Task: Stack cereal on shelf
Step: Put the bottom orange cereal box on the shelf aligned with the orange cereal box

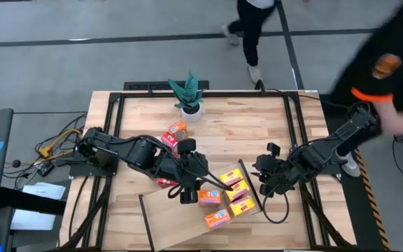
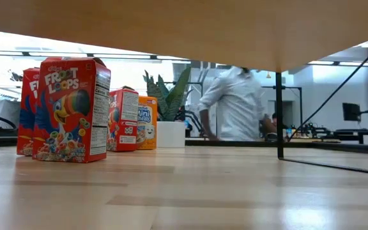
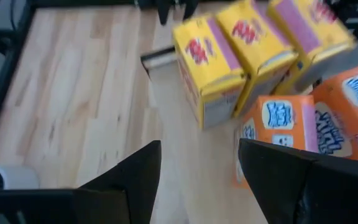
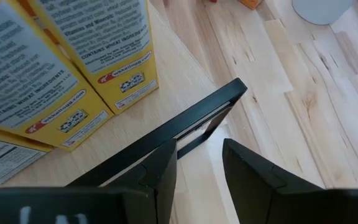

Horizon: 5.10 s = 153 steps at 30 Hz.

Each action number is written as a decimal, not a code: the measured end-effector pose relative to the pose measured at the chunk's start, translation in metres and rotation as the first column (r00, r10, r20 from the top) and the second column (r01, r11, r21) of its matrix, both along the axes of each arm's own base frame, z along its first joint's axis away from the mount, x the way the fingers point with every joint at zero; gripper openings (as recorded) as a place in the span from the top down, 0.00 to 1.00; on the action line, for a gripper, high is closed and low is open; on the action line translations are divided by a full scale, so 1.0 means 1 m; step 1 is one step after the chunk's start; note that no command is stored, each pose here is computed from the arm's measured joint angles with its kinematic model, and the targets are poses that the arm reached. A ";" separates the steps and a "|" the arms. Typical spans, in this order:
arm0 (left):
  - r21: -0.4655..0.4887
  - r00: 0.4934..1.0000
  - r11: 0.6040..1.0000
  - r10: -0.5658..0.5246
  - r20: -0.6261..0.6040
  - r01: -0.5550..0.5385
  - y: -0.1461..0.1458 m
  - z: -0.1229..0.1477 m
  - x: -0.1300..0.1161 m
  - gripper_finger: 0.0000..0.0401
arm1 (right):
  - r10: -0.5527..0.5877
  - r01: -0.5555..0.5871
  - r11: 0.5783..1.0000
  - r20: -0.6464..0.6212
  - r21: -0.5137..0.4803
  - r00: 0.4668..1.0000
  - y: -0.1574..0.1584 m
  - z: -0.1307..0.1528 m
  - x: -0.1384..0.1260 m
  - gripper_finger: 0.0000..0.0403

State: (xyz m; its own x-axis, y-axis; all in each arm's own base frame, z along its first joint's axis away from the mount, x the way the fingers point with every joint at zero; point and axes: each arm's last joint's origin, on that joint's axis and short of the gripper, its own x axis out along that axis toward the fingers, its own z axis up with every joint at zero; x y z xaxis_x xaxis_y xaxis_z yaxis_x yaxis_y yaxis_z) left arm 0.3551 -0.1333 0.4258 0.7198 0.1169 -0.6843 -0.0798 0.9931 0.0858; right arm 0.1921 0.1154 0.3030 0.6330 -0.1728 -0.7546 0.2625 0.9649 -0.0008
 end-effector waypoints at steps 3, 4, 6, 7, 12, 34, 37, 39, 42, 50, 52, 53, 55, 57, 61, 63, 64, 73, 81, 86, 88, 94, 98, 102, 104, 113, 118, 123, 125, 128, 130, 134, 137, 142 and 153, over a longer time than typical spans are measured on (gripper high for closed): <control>-0.002 0.999 1.000 0.008 -0.036 -0.008 -0.004 -0.008 -0.001 0.49 | -0.002 0.002 1.000 0.002 -0.001 1.000 0.000 0.000 0.000 0.61; 0.001 0.999 1.000 0.010 -0.044 -0.010 -0.005 -0.010 -0.001 0.49 | -0.002 0.002 1.000 0.003 0.000 1.000 0.000 0.000 0.000 0.61; 0.002 0.998 1.000 0.017 -0.064 -0.017 -0.007 -0.016 -0.001 0.49 | -0.002 0.002 1.000 0.005 0.001 1.000 0.000 0.000 0.000 0.61; -0.002 0.997 1.000 0.018 -0.080 -0.018 -0.008 -0.020 0.000 0.49 | -0.002 0.002 1.000 0.006 0.002 1.000 0.000 0.000 0.000 0.60; -0.035 0.994 0.998 0.040 -0.103 -0.043 -0.014 -0.029 -0.001 0.49 | -0.002 0.002 1.000 0.007 0.002 1.000 0.000 0.000 0.000 0.60; -0.153 0.995 0.985 0.068 -0.069 -0.078 -0.023 -0.027 0.000 0.49 | -0.002 0.002 1.000 0.007 0.003 1.000 0.000 0.000 0.000 0.60; -0.108 0.992 0.989 0.090 -0.090 -0.100 -0.020 -0.028 -0.004 0.49 | -0.002 0.002 1.000 0.007 0.003 1.000 0.000 0.000 0.000 0.60; -0.070 0.988 0.989 0.121 -0.099 -0.128 -0.017 -0.027 -0.008 0.49 | -0.002 0.002 1.000 0.008 0.004 1.000 0.000 0.000 0.001 0.61; -0.018 0.984 0.989 0.143 -0.103 -0.145 -0.017 -0.026 -0.012 0.49 | -0.002 0.002 1.000 0.011 0.006 1.000 0.000 0.001 0.001 0.62; -0.021 0.985 0.987 0.154 -0.083 -0.157 -0.022 -0.026 -0.014 0.49 | -0.002 0.002 1.000 0.016 0.010 1.000 0.001 0.001 0.001 0.63; -0.022 0.982 0.986 0.164 -0.090 -0.167 -0.022 -0.026 -0.015 0.49 | -0.002 0.002 1.000 0.016 0.010 1.000 0.001 0.001 0.001 0.62; -0.017 0.982 0.986 0.166 -0.094 -0.168 -0.022 -0.027 -0.016 0.49 | -0.002 0.002 1.000 0.016 0.010 1.000 0.001 0.001 0.001 0.62; -0.001 0.981 0.985 0.170 -0.095 -0.171 -0.024 -0.027 -0.018 0.49 | -0.002 0.002 1.000 0.016 0.010 1.000 0.001 0.001 0.001 0.61; 0.020 0.980 0.984 0.177 -0.087 -0.175 -0.025 -0.027 -0.019 0.49 | -0.002 0.002 1.000 0.017 0.010 1.000 0.001 0.001 0.001 0.61; 0.056 0.978 0.981 0.192 -0.085 -0.187 -0.029 -0.033 -0.020 0.49 | -0.002 0.002 1.000 0.017 0.010 1.000 0.001 0.001 0.001 0.60; 0.060 0.976 0.981 0.191 -0.102 -0.186 -0.032 -0.041 -0.019 0.49 | -0.002 0.002 1.000 0.017 0.011 1.000 0.001 0.001 0.001 0.61; 0.057 0.977 0.981 0.189 -0.101 -0.184 -0.034 -0.045 -0.018 0.49 | -0.002 0.002 1.000 0.016 0.011 1.000 0.001 0.001 0.001 0.61; 0.056 0.982 0.983 0.179 -0.067 -0.175 -0.042 -0.057 -0.011 0.49 | -0.001 0.000 1.000 0.016 0.014 1.000 0.001 0.001 0.001 0.63; -0.015 0.985 0.987 0.157 -0.066 -0.158 -0.045 -0.056 -0.010 0.49 | -0.001 0.000 1.000 0.017 0.015 1.000 0.001 0.001 0.001 0.61; -0.041 0.988 0.989 0.141 -0.069 -0.144 -0.047 -0.056 -0.010 0.49 | -0.001 0.001 1.000 0.018 0.015 1.000 0.001 0.001 0.001 0.60; -0.046 0.989 0.989 0.136 -0.061 -0.139 -0.048 -0.055 -0.009 0.49 | -0.001 0.001 1.000 0.017 0.015 1.000 0.001 0.001 0.001 0.61; 0.072 0.983 0.985 0.166 -0.084 -0.160 -0.044 -0.058 -0.015 0.49 | -0.001 0.001 1.000 0.018 0.015 1.000 0.001 0.001 0.001 0.63; 0.123 0.977 0.976 0.191 -0.091 -0.179 -0.039 -0.055 -0.021 0.49 | 0.001 -0.002 1.000 0.018 0.016 1.000 0.002 0.001 0.001 0.63; 0.162 0.983 0.974 0.171 -0.060 -0.160 -0.038 -0.052 -0.020 0.49 | 0.001 -0.002 1.000 0.018 0.017 1.000 0.002 0.001 0.001 0.63; 0.165 0.987 0.976 0.153 -0.044 -0.144 -0.038 -0.051 -0.016 0.49 | 0.001 -0.001 1.000 0.019 0.018 1.000 0.002 0.001 0.001 0.62; 0.164 0.997 0.984 0.072 -0.025 -0.067 -0.020 -0.046 0.001 0.49 | 0.001 -0.001 1.000 0.025 0.021 1.000 0.002 0.001 0.002 0.61; 0.111 0.998 0.994 0.020 -0.056 -0.014 -0.014 -0.047 0.006 0.49 | 0.001 -0.002 1.000 0.036 0.029 0.999 0.002 0.002 0.003 0.63; 0.077 0.998 0.997 0.003 -0.064 0.002 -0.014 -0.047 0.006 0.49 | 0.001 -0.002 0.999 0.041 0.033 0.999 0.003 0.002 0.003 0.64; 0.056 0.997 0.998 -0.013 -0.071 0.017 -0.015 -0.047 0.006 0.49 | 0.001 -0.002 0.999 0.041 0.033 0.999 0.003 0.002 0.003 0.64; 0.024 0.997 0.999 -0.028 -0.079 0.030 -0.016 -0.047 0.006 0.49 | 0.001 -0.003 0.999 0.041 0.032 0.999 0.003 0.002 0.003 0.64; 0.015 0.997 0.999 -0.034 -0.075 0.035 -0.016 -0.047 0.007 0.49 | 0.003 -0.004 1.000 0.040 0.031 0.999 0.003 0.002 0.003 0.64; -0.008 0.998 0.999 -0.035 -0.060 0.034 -0.017 -0.046 0.008 0.49 | 0.007 -0.008 1.000 0.040 0.026 0.999 0.003 0.002 0.003 0.63; -0.032 0.997 0.999 -0.041 -0.060 0.039 -0.018 -0.046 0.008 0.49 | 0.007 -0.008 1.000 0.039 0.025 0.999 0.002 0.002 0.003 0.62; -0.053 0.997 0.998 -0.042 -0.061 0.039 -0.019 -0.046 0.008 0.49 | 0.008 -0.009 1.000 0.038 0.024 0.999 0.002 0.002 0.003 0.61; -0.057 0.995 0.998 -0.047 -0.084 0.042 -0.018 -0.047 0.006 0.49 | 0.009 -0.010 1.000 0.037 0.022 0.999 0.002 0.002 0.003 0.64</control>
State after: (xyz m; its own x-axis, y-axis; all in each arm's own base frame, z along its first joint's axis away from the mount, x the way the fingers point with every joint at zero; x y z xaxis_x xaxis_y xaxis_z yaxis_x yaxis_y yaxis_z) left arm 0.3613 -0.1515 0.3792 0.6626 0.0468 -0.7475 -0.0303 0.9989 0.0357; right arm 0.1950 0.1178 0.3053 0.6619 -0.1502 -0.7344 0.2527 0.9671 0.0300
